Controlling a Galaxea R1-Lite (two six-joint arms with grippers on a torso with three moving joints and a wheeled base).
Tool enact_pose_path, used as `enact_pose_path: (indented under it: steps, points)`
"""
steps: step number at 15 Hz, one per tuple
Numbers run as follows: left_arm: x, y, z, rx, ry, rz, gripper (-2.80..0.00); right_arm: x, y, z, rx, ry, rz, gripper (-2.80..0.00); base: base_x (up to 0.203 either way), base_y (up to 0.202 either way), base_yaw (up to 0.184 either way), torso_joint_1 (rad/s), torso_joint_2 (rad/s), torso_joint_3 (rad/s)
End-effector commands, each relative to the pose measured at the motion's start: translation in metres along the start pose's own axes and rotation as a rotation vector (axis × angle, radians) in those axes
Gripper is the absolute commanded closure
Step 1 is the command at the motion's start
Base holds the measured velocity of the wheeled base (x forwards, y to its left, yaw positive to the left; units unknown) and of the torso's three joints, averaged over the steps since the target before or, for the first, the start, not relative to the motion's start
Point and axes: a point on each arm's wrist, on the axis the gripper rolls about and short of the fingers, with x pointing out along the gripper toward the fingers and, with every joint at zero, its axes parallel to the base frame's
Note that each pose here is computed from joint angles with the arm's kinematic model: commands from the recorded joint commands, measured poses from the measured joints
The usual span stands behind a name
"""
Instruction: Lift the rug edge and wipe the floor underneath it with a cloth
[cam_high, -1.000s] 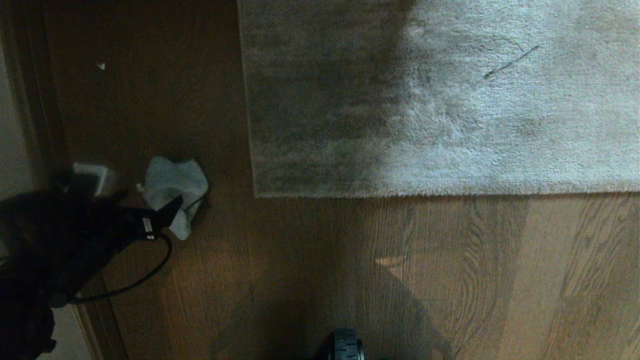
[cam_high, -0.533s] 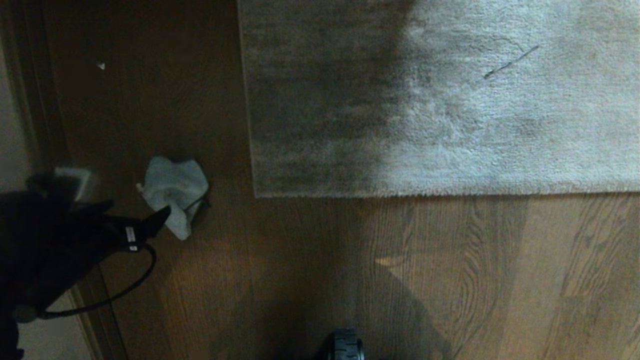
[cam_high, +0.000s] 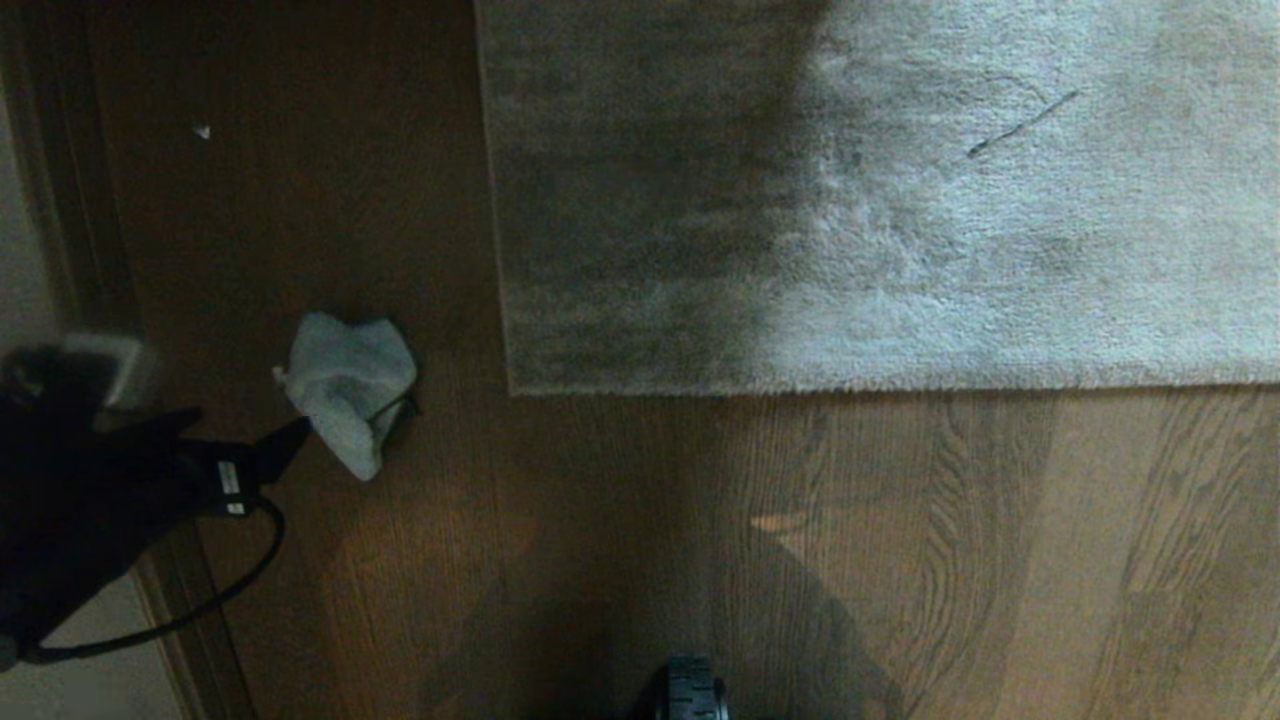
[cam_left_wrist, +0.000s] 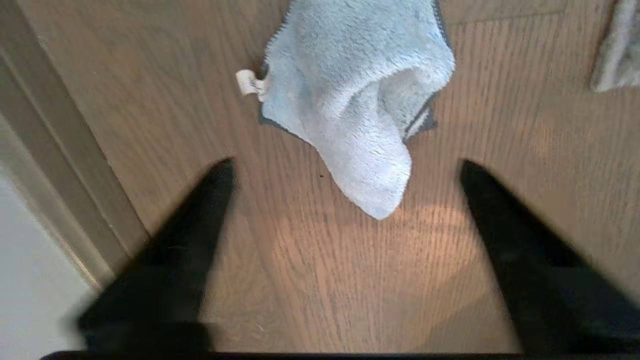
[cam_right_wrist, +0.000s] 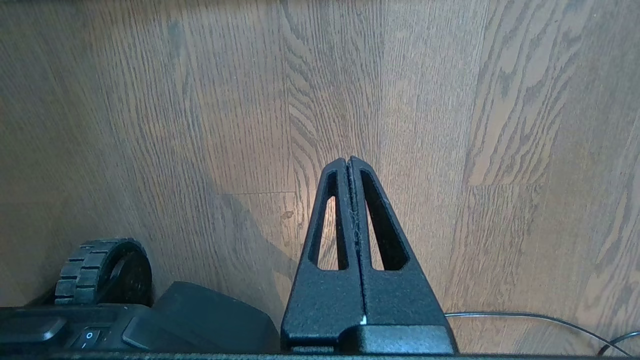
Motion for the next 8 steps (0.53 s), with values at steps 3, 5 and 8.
enact_pose_path:
  steps: [3, 5, 8]
  points:
    - [-0.007, 0.0, 0.004, 0.001, -0.027, 0.01, 0.0, 0.0, 0.0, 0.0, 0.0, 0.001, 0.0, 0.0, 0.0, 0.0, 0.0, 0.0, 0.0, 0.0]
    - [-0.016, -0.001, 0.0, 0.002, -0.026, 0.006, 0.0, 0.0, 0.0, 0.0, 0.0, 0.001, 0.0, 0.0, 0.0, 0.0, 0.0, 0.0, 0.0, 0.0]
    - [-0.032, -0.002, -0.004, 0.002, -0.036, 0.005, 0.0, 0.0, 0.0, 0.0, 0.0, 0.001, 0.0, 0.0, 0.0, 0.0, 0.0, 0.0, 0.0, 0.0]
